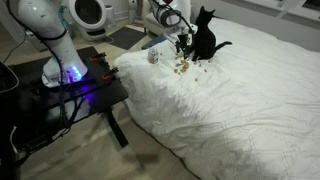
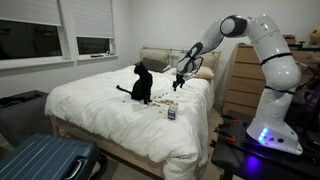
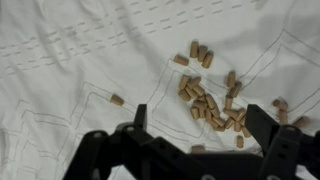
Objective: Pick up some of the objects on the bed and place them in the jar
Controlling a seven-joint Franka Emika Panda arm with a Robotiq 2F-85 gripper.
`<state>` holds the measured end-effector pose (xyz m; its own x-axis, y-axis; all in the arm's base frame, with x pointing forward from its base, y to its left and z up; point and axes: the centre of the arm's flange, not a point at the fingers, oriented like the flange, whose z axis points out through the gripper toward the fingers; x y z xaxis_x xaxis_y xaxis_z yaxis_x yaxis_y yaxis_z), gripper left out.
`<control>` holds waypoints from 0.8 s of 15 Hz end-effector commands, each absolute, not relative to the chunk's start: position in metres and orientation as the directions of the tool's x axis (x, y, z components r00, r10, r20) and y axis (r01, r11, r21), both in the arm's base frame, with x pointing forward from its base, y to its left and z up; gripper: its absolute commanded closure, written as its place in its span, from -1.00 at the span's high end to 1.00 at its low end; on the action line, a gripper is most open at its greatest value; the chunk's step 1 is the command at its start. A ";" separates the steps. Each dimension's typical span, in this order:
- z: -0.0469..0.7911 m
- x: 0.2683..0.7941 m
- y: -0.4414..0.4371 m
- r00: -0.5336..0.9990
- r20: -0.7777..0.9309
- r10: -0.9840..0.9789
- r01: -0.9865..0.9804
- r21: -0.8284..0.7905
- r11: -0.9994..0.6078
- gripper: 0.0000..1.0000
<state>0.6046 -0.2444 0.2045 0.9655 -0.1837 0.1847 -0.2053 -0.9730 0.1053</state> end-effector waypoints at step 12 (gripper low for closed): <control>0.140 0.620 -0.245 0.921 0.141 -0.362 -0.363 -0.025 -0.932 1.00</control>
